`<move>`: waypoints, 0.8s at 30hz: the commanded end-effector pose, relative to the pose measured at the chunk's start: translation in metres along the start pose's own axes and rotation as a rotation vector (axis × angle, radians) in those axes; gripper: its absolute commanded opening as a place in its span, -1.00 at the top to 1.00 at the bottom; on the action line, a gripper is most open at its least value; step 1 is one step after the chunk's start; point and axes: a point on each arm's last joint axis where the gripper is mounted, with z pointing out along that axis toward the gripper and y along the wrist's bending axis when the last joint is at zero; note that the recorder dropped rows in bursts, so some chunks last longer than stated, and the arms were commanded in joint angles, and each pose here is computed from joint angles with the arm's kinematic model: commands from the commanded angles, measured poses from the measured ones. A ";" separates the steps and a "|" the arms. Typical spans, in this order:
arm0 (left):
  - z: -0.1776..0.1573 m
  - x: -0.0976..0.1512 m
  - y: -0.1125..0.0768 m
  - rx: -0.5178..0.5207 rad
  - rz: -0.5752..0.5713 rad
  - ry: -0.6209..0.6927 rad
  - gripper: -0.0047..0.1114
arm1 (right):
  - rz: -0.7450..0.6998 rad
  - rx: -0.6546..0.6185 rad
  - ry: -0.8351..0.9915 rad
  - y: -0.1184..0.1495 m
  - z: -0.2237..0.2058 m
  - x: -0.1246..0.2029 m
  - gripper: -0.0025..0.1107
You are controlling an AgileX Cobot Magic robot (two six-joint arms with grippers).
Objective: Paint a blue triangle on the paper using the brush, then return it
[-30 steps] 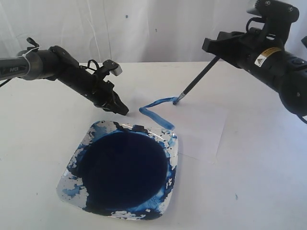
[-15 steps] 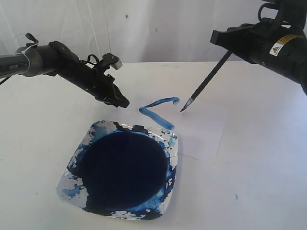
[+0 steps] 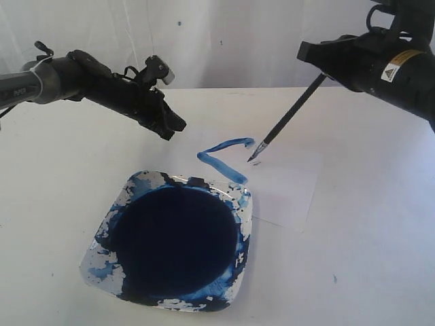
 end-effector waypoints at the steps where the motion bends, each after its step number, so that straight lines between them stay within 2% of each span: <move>1: 0.007 0.002 -0.001 0.007 0.023 -0.018 0.92 | -0.039 -0.089 -0.126 0.008 -0.001 -0.012 0.94; 11: 0.022 0.010 -0.003 0.046 0.087 -0.090 0.92 | -0.085 -0.107 -0.137 0.005 0.016 0.002 0.94; 24: 0.026 0.014 -0.008 0.109 0.083 -0.113 0.92 | -0.164 -0.070 -0.146 0.000 0.025 0.006 0.94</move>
